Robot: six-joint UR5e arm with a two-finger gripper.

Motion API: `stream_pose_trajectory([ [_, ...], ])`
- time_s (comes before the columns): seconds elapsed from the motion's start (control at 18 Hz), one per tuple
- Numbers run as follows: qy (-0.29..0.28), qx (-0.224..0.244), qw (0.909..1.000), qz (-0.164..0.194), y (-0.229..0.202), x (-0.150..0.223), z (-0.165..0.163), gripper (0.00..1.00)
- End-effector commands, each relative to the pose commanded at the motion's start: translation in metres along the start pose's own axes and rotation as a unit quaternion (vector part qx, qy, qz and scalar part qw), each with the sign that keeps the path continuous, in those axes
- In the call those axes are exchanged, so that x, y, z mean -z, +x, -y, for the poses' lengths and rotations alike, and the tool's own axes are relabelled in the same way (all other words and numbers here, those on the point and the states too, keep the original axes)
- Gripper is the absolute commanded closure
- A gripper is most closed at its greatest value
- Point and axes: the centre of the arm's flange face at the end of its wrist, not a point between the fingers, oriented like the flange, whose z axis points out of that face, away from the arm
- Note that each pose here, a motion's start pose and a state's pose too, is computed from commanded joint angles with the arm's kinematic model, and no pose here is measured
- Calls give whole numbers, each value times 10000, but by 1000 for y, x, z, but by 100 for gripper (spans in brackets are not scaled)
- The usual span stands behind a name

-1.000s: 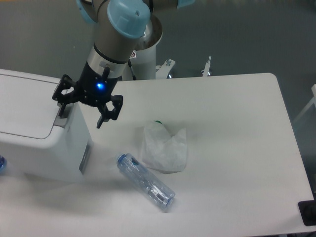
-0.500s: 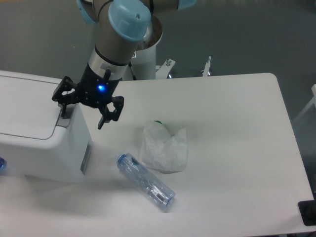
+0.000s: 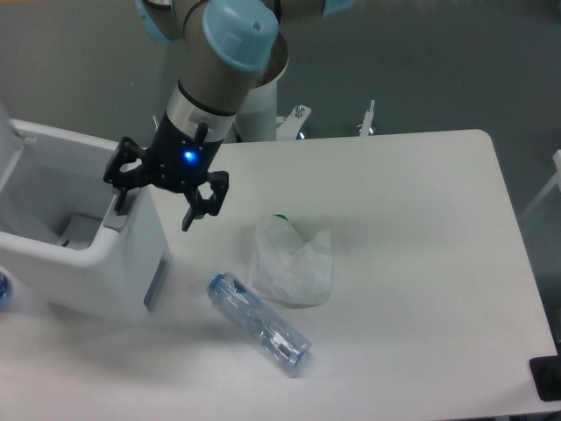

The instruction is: Open the trash can

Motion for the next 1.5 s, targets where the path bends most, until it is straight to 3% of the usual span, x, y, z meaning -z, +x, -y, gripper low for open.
stream_pose_trajectory([
  [0.28,37,45,10000,26,-7,4,1,0],
  [0.5,455,88,9985,275,-30,50,23,0],
  [0.78,770,306,9950,551,-87,89,30,0],
  [1.06,994,139,9913,853,-167,100,38,0],
  [1.22,856,-85,9903,1094,-207,102,31,0],
  [1.5,38,-541,9789,1968,-261,99,9,0],
])
